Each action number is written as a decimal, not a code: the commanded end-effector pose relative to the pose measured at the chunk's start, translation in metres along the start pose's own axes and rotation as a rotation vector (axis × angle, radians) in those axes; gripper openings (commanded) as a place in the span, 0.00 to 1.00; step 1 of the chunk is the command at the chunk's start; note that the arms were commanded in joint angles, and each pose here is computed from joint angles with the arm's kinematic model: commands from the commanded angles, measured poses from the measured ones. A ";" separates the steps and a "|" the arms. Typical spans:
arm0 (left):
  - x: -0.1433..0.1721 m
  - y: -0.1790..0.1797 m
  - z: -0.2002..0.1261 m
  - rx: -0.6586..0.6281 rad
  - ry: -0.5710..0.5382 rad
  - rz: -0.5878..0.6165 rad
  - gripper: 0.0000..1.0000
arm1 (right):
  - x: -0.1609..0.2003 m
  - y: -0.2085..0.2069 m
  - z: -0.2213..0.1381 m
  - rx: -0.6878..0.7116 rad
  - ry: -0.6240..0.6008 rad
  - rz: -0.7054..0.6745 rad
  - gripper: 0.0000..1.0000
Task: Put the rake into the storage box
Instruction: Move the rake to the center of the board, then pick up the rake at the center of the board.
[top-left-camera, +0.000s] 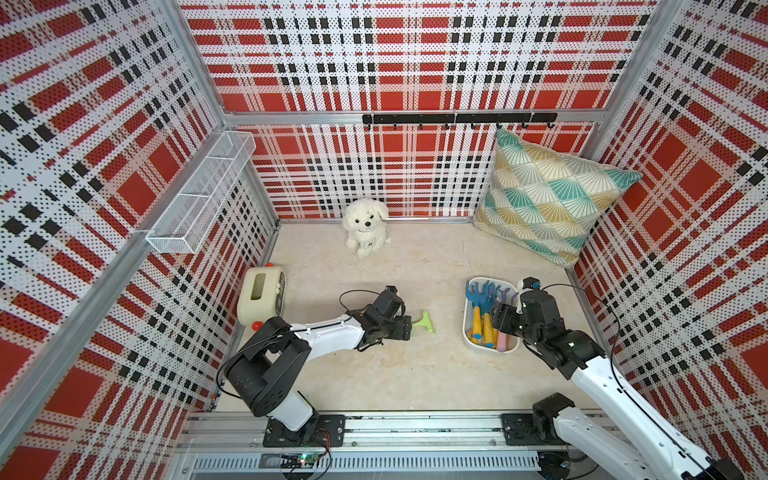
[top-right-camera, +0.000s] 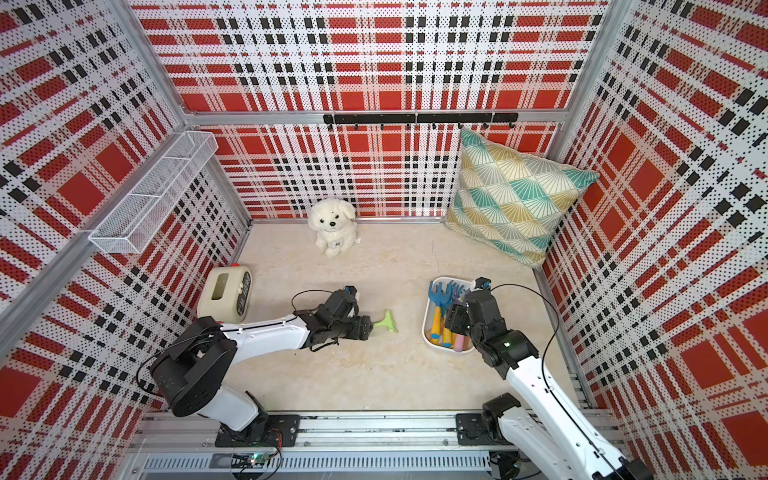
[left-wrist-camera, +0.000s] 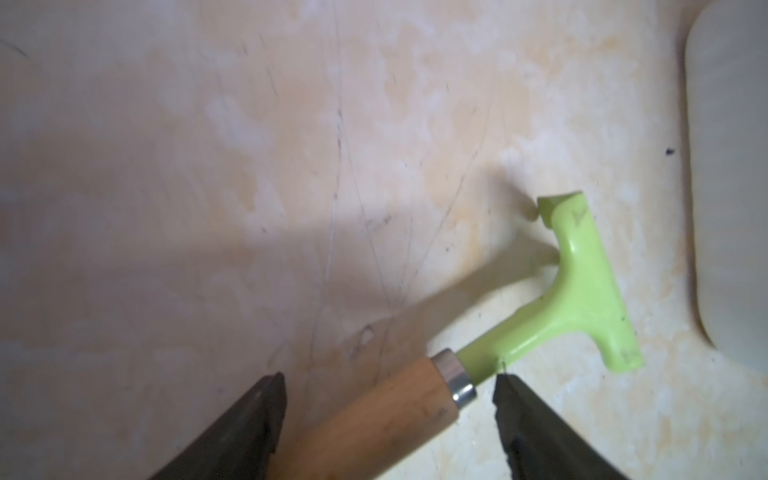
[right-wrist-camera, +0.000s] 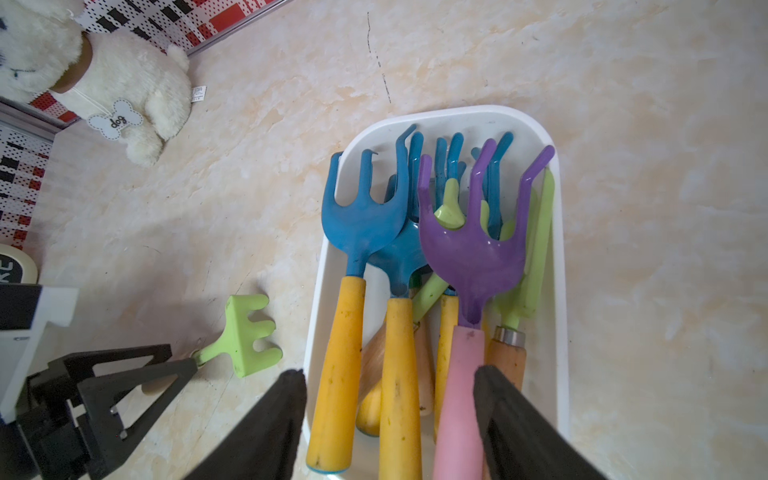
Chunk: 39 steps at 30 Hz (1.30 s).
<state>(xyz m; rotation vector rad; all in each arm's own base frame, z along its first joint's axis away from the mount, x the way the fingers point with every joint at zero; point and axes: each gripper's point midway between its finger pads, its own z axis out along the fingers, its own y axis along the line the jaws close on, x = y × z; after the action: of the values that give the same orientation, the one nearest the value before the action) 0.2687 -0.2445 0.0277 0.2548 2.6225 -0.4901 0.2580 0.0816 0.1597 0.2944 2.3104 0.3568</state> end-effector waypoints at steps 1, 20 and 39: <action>0.018 -0.016 -0.002 0.077 0.043 0.002 0.82 | -0.003 0.005 0.000 -0.028 -0.007 0.003 0.71; 0.064 -0.026 0.011 -0.155 0.101 0.158 0.44 | -0.003 0.004 -0.005 -0.036 -0.016 0.014 0.70; -0.018 -0.141 -0.056 0.075 -0.143 0.102 0.00 | -0.030 -0.026 -0.034 0.118 -0.174 0.089 1.00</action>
<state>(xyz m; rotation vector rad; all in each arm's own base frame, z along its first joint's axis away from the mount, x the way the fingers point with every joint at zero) 0.2154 -0.3390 0.0696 0.4537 2.5539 -0.4249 0.2515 0.0562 0.1766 0.4070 2.2170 0.2732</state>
